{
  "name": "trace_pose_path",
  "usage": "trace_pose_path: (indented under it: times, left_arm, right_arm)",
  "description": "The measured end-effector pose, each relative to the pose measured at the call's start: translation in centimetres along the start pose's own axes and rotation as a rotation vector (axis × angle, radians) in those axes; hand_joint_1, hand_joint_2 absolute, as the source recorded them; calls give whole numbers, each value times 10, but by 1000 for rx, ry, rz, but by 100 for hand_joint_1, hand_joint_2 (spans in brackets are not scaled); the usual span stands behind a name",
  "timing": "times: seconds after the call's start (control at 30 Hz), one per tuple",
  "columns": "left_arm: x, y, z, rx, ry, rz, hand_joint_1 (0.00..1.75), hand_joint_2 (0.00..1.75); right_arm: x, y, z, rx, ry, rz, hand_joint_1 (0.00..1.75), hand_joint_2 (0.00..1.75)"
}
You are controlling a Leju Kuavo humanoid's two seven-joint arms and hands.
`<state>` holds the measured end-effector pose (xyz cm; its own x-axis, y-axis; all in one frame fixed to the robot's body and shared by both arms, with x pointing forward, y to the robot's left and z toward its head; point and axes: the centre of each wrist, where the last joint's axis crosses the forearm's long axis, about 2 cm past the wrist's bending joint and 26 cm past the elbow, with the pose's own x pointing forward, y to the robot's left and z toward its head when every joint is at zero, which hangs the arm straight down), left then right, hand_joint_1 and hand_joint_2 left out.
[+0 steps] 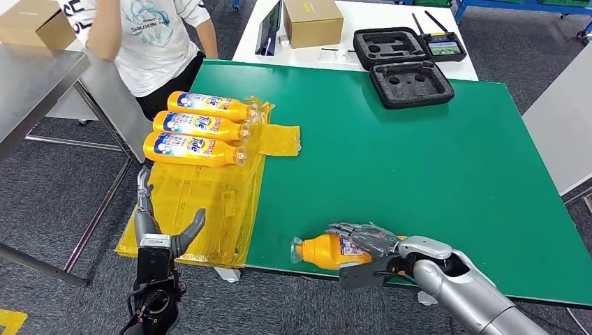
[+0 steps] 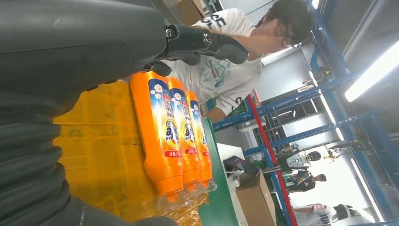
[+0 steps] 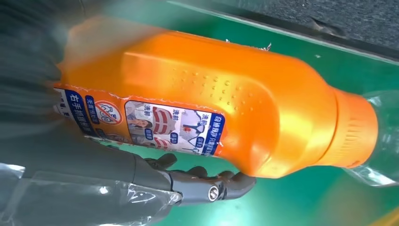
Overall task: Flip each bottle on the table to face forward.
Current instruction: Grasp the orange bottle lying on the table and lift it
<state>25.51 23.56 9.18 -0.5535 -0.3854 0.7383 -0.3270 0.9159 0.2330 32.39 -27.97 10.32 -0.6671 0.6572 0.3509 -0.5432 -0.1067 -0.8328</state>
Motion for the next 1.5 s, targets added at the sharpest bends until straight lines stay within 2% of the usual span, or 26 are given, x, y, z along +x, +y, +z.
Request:
trace_pose_path:
  times: [0.07, 0.1, 0.2, 0.23, 0.7, 0.83, 1.0, 1.13, 1.37, 1.5]
  left_arm:
    - [-1, 0, 1, -5, 6, 6, 0, 175]
    - [-1, -1, 1, -6, 9, 8, 0, 175]
    - [-2, -1, 2, -3, 18, 13, 0, 175]
    - [-2, -1, 2, -1, 21, 14, 0, 175]
    - [-1, -2, 5, -10, 30, 26, 0, 175]
    - [-1, -3, 6, -11, 33, 31, 0, 175]
    - [-1, -4, 8, -18, 52, 66, 0, 175]
    - [2, -6, 12, -36, 83, 146, 0, 175]
    - [5, -9, 16, -71, 158, 359, 0, 175]
    - [11, -13, 15, -115, 190, 493, 0, 175]
  right_arm:
    - [-2, 1, 3, 7, 12, -1, 1, 175]
    - [-3, 2, 5, 9, 21, 0, 37, 175]
    - [-5, 4, 8, 14, 53, 10, 166, 175]
    - [-6, 4, 9, 13, 63, 15, 174, 175]
    - [-6, 8, 11, -32, 92, 34, 175, 175]
    - [-4, 10, 11, -93, 71, 16, 175, 175]
    - [6, 10, 2, -291, 18, -55, 175, 175]
    - [21, -6, -12, -535, -57, -152, 175, 175]
    - [41, -24, -22, -893, -248, -295, 175, 175]
    - [57, -33, -33, -1022, -323, -352, 175, 175]
